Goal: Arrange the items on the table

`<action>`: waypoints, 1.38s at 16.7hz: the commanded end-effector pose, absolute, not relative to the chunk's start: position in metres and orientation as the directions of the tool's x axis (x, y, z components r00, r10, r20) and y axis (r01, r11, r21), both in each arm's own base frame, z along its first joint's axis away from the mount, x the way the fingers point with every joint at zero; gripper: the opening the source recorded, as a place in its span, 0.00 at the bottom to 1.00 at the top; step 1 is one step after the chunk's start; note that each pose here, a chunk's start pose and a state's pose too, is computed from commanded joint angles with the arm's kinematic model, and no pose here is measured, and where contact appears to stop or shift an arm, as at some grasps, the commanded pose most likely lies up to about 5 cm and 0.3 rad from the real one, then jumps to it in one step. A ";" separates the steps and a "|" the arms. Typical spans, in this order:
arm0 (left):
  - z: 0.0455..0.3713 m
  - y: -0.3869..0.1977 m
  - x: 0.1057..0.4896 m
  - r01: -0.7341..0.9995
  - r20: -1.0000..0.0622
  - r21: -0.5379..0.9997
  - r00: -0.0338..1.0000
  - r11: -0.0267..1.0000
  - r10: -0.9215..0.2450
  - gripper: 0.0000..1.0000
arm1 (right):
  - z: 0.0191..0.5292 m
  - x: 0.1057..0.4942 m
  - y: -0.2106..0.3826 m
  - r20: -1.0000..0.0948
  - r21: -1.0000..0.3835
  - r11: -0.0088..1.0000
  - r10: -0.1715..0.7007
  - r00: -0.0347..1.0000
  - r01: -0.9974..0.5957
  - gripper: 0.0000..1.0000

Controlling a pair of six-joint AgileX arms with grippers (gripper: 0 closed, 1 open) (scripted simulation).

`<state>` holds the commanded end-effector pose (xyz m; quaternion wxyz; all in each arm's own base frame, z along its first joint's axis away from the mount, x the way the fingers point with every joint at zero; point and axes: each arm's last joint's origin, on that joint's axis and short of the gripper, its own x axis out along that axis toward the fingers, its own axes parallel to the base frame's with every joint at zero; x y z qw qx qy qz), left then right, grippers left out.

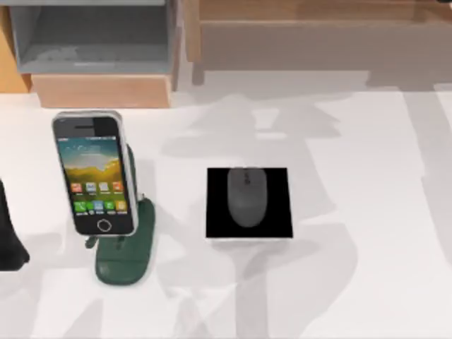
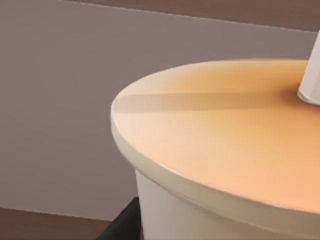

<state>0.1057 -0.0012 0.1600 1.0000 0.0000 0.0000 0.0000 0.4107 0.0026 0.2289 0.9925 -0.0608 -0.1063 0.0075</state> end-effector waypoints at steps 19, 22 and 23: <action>0.160 -0.001 0.106 0.000 0.000 0.000 1.000 1.000 0.000 1.00 | 0.255 0.456 -0.066 -0.003 -0.008 1.000 -0.010 1.000 0.010 0.00; 0.160 -0.001 0.106 0.000 0.000 0.000 1.000 1.000 0.000 1.00 | 0.255 0.457 -0.067 -0.004 -0.008 1.000 -0.010 1.000 0.010 0.00; 0.160 -0.001 0.106 0.000 0.000 0.000 1.000 1.000 0.000 1.00 | 0.255 0.457 -0.067 -0.004 -0.008 1.000 -0.010 1.000 0.010 0.00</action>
